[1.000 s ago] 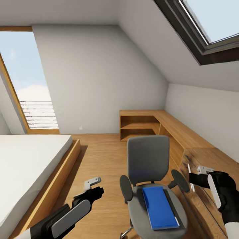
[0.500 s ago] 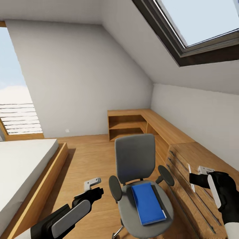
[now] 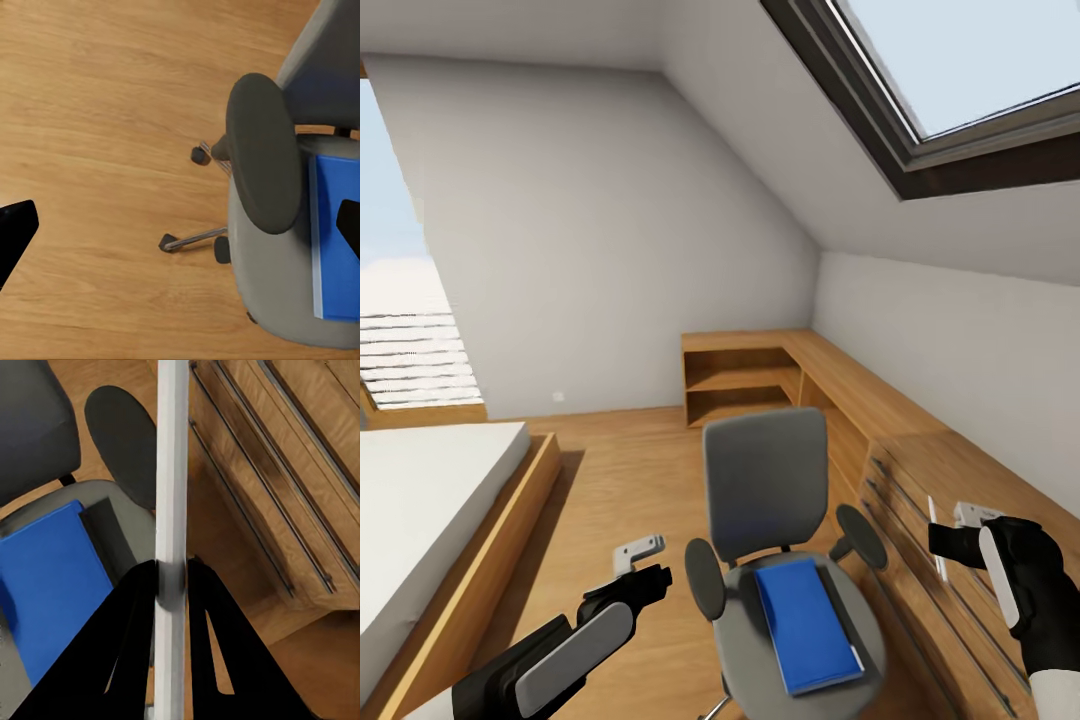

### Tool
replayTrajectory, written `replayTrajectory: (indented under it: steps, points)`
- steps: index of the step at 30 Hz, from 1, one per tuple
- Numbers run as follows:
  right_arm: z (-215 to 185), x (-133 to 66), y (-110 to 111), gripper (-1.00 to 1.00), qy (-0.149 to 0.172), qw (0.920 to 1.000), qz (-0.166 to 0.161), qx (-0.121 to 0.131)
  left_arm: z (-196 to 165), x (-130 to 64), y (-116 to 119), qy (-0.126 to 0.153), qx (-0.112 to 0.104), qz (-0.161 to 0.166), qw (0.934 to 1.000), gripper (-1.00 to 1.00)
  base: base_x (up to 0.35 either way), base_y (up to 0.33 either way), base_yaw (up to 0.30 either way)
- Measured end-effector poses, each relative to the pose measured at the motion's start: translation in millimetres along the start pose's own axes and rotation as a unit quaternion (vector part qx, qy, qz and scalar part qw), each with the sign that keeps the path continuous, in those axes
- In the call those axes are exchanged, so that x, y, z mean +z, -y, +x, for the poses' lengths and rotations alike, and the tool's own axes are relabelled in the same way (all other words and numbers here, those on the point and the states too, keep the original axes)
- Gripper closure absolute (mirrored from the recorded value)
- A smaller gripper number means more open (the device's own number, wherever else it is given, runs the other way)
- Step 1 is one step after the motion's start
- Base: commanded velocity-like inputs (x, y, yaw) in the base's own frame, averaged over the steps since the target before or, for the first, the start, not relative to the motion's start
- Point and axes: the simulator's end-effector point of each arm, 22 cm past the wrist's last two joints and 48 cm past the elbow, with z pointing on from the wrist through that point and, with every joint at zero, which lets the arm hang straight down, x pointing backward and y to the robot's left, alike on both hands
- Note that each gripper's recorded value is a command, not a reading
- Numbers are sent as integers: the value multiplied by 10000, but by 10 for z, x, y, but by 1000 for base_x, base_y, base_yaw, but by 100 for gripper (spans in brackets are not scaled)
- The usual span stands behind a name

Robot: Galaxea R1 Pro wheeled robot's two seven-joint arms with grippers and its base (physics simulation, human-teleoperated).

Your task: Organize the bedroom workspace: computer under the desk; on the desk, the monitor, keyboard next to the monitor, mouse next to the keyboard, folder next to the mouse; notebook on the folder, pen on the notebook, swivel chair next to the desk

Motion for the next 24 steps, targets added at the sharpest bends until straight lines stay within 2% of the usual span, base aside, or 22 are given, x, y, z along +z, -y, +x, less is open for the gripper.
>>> replayTrajectory:
  steps: [6,24]
  points:
    - [0,4,1,100,-3,10000,4,-1,2,4,0,-7,0,-3,10000,-100,74,0,-168]
    - [3,6,2,100,-6,10000,5,-2,4,4,7,-8,0,1,10000,-100,4,0,-263]
